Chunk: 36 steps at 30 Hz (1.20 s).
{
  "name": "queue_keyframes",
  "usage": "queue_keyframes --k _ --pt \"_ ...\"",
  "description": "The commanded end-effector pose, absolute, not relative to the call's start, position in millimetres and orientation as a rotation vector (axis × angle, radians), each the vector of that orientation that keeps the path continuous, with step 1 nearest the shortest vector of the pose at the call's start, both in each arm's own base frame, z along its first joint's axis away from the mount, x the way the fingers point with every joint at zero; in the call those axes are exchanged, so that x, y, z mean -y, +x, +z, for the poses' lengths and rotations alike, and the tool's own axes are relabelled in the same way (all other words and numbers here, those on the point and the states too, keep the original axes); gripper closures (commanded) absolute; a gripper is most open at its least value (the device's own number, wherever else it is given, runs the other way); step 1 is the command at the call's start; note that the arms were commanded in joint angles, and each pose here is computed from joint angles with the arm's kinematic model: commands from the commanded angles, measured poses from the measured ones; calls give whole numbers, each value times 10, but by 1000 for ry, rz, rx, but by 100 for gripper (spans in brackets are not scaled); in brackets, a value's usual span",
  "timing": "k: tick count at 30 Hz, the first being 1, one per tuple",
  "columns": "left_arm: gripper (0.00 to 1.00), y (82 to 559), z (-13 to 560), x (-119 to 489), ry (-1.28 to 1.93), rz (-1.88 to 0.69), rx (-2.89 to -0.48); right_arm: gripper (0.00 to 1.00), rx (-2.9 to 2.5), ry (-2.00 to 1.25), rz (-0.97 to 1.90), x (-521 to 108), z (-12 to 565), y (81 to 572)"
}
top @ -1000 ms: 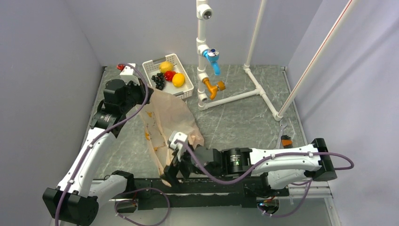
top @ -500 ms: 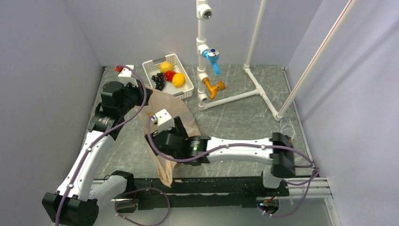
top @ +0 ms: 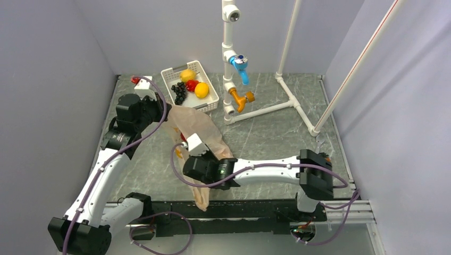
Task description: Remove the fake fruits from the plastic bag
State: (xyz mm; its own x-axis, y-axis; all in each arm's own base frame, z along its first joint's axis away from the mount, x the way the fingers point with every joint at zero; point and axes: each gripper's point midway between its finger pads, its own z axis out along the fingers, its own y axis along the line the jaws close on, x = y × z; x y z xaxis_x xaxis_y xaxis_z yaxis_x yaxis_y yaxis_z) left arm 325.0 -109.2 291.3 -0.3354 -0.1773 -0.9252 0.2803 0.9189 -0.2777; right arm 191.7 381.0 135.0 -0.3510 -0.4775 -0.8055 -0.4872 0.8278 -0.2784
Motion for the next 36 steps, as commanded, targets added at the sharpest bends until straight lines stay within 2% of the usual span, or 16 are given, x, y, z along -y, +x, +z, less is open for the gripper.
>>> queue_keyframes --k 1,2,3,4,5,7,10,18,23,26,28,30,31,33,36 --pt "84 3272 2959 1079 99 -447 -1868 70 -2005 -701 223 -3796 1508 1711" --pt "70 3248 2972 1133 137 -466 -1864 70 -2009 -697 279 -3824 1520 1670" --pt "48 3208 2978 1188 168 -477 -1867 71 -2002 -687 334 -3875 1558 1645" --pt "33 3139 2964 1256 202 -502 -1879 72 -1993 -685 368 -3901 1597 1626" --pt "22 3051 2914 1317 221 -547 -1900 73 -1984 -681 395 -3920 1635 1615" --pt "13 2824 2783 1372 217 -627 -1945 79 -1972 -685 417 -3930 1662 1616" --pt "3 2380 2712 1442 224 -758 -1965 82 -1966 -701 444 -3927 1623 1618" --pt "1 1416 3180 1229 188 -813 -1811 83 -2005 -648 569 -3896 1499 1667" --pt "1 1111 3113 1181 123 -860 -1871 82 -2003 -630 584 -3889 1519 1693" --pt "1 1057 3124 1350 107 -1026 -1816 79 -1983 -629 614 -3884 1598 1675" --pt "8 1105 3086 1514 121 -1165 -1770 68 -1959 -633 667 -3935 1678 1652" --pt "21 1104 3065 1702 184 -1330 -1723 65 -1959 -633 714 -3965 1748 1638" --pt "25 1139 3043 1734 183 -1362 -1704 67 -1958 -625 739 -3967 1788 1639" --pt "26 1238 2905 1746 159 -1364 -1698 80 -1952 -608 802 -3946 1836 1634" --pt "16 1335 2778 1800 161 -1401 -1679 88 -1948 -590 884 -3946 1928 1633"
